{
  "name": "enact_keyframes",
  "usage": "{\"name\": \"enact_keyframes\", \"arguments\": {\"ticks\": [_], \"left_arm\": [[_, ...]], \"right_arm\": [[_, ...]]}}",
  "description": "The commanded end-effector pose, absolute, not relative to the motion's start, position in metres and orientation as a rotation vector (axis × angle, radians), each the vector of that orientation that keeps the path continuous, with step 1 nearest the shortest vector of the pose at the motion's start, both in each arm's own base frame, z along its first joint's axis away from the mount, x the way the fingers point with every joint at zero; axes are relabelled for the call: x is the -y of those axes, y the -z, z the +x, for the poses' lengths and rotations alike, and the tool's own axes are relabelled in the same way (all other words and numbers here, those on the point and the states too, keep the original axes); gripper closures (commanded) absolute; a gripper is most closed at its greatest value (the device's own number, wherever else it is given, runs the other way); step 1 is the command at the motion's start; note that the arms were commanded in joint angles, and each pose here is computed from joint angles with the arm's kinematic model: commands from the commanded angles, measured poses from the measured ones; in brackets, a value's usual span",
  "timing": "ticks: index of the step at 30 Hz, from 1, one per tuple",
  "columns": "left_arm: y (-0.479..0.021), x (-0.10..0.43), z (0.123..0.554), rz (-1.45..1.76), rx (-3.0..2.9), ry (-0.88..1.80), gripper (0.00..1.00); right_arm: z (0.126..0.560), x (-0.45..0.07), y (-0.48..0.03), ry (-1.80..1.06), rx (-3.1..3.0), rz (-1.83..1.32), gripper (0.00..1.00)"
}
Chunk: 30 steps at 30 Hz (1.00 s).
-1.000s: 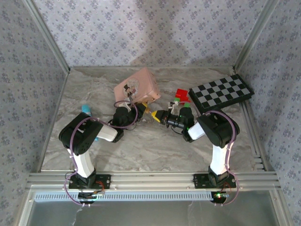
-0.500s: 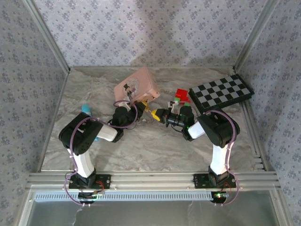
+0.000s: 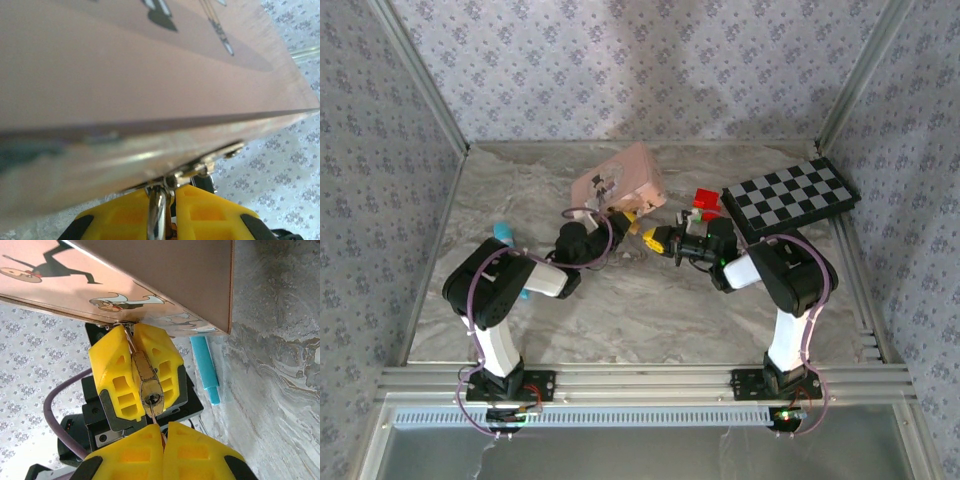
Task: Unlock the padlock with the key
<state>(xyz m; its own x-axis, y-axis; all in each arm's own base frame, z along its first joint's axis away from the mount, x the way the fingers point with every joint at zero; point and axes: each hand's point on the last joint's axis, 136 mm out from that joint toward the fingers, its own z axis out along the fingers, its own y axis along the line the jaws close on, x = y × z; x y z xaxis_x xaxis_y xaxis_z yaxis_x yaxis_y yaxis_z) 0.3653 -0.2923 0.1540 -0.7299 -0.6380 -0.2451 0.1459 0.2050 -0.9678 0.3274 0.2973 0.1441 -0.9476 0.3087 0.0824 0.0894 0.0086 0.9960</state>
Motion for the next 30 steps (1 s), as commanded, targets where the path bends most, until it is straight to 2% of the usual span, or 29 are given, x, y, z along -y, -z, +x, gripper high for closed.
{"name": "enact_keyframes", "arguments": {"ticks": [1,7,12,20,22,30], "left_arm": [[-0.174,0.339,0.316,-0.095,-1.926,1.795,1.0],[-0.166,0.341,0.316,-0.116,-1.957,1.816,1.0],[-0.164,0.34,0.32,-0.177,-1.969,1.791,1.0],[-0.168,0.341,0.323,-0.264,-2.003,1.797,1.0],[-0.169,0.34,0.323,-0.271,-2.001,1.798,1.0],[-0.176,0.341,0.322,-0.264,-1.977,1.799,1.0]], "right_arm": [[0.325,-0.308,-0.205,-2.154,-1.94,0.187,1.0],[0.322,-0.308,-0.216,-2.12,-1.898,0.062,1.0],[0.317,-0.317,-0.208,-1.986,-1.935,-0.02,1.0],[0.311,-0.313,-0.183,-1.498,-2.085,-0.246,1.0],[0.308,-0.313,-0.185,-1.447,-2.098,-0.291,1.0],[0.315,-0.319,-0.191,-1.678,-2.044,-0.156,1.0]]}}
